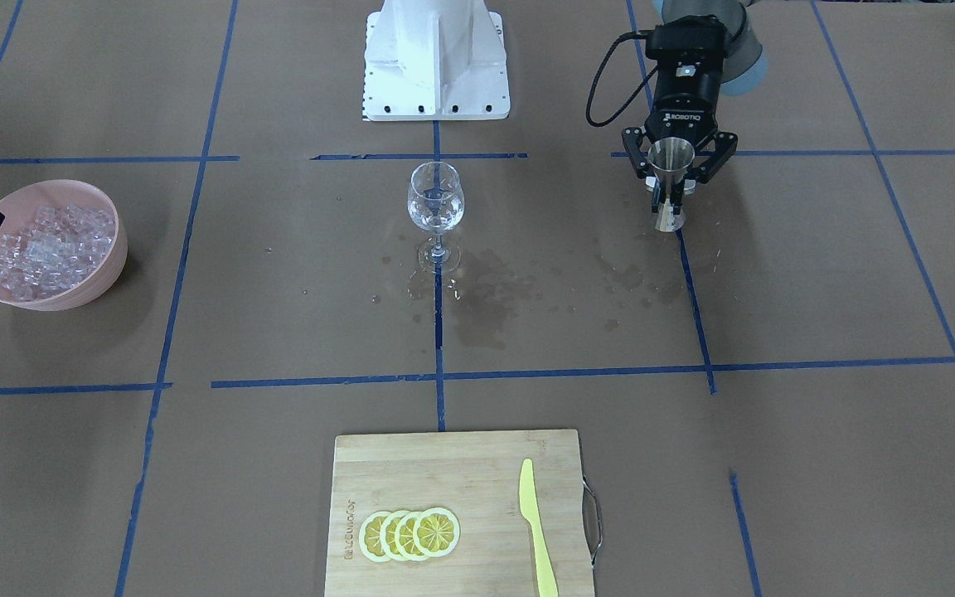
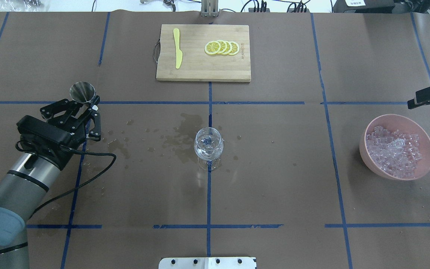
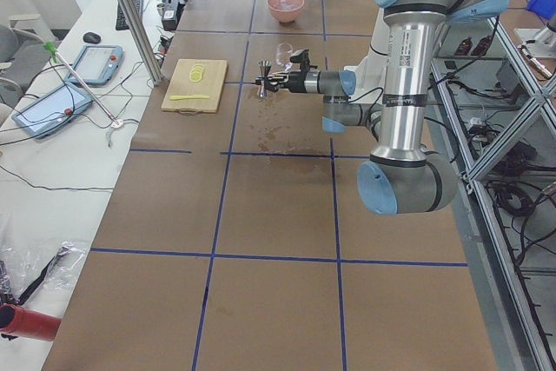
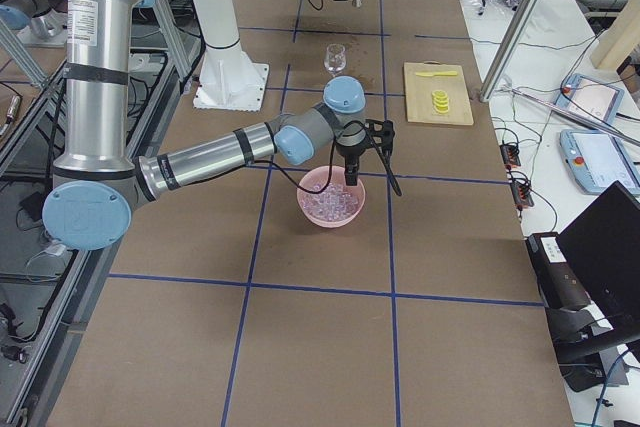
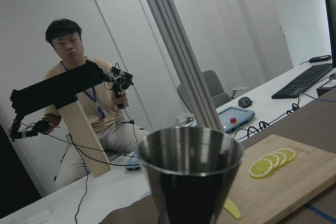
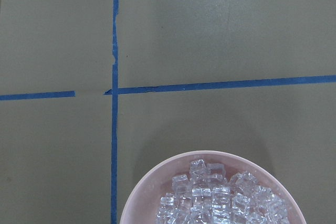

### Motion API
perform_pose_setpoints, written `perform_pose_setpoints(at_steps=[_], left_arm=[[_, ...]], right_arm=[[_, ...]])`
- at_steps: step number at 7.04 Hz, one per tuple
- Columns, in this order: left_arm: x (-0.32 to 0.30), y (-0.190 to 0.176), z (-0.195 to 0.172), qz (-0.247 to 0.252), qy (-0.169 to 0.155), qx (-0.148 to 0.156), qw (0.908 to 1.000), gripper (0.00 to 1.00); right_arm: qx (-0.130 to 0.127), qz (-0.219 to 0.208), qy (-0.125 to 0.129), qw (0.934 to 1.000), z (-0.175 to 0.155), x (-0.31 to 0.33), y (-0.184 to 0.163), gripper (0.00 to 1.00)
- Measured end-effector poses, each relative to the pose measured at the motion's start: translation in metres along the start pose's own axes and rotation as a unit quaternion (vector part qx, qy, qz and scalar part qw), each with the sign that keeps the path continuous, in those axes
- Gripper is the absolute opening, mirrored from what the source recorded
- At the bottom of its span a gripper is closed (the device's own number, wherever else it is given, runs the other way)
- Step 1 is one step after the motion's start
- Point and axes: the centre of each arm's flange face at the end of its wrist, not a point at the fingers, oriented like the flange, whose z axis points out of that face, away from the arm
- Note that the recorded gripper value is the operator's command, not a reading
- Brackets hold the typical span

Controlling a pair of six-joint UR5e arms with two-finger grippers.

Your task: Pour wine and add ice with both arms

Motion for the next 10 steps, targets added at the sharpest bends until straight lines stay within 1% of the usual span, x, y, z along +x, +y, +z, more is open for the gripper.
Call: perform_pose_setpoints(at_steps=[1, 2, 3, 4, 5, 6, 7, 8, 10], left_arm=[[-0.021, 0.009, -0.003, -0.009, 0.004, -0.016, 0.9998, 0.00], [-0.039, 0.020, -0.009, -0.030, -0.001, -0.031, 0.9991, 0.00], [-0.056, 0.028, -0.018, -0.057, -0.008, -0.043, 0.9974, 0.00], [-0.069, 0.027, -0.028, -0.078, -0.014, -0.047, 0.9958, 0.00], [-0.080, 0.020, -0.033, -0.100, -0.020, -0.044, 0.9939, 0.00], [-0.088, 0.014, -0.035, -0.114, -0.025, -0.038, 0.9924, 0.00], [-0.091, 0.010, -0.035, -0.120, -0.027, -0.035, 0.9917, 0.00], [-0.092, 0.009, -0.036, -0.122, -0.028, -0.034, 0.9915, 0.00], [-0.096, 0.008, -0.037, -0.122, -0.031, -0.034, 0.9915, 0.00]], right_arm=[[-0.002, -0.001, 0.000, 1.0000, 0.002, -0.001, 0.001, 1.00], [-0.003, -0.003, 0.001, 1.0000, 0.004, -0.003, 0.001, 1.00], [-0.002, -0.005, 0.008, 1.0000, 0.008, -0.003, 0.003, 1.00], [-0.001, -0.006, 0.018, 0.9998, 0.015, -0.003, 0.006, 1.00], [0.001, -0.007, 0.026, 0.9996, 0.023, -0.005, 0.012, 1.00], [0.010, -0.013, 0.033, 0.9993, 0.033, -0.005, 0.021, 1.00], [0.018, -0.017, 0.040, 0.9989, 0.045, -0.004, 0.033, 1.00], [0.021, -0.018, 0.045, 0.9986, 0.055, -0.005, 0.041, 1.00], [0.019, -0.026, 0.061, 0.9976, 0.075, -0.003, 0.054, 1.00]])
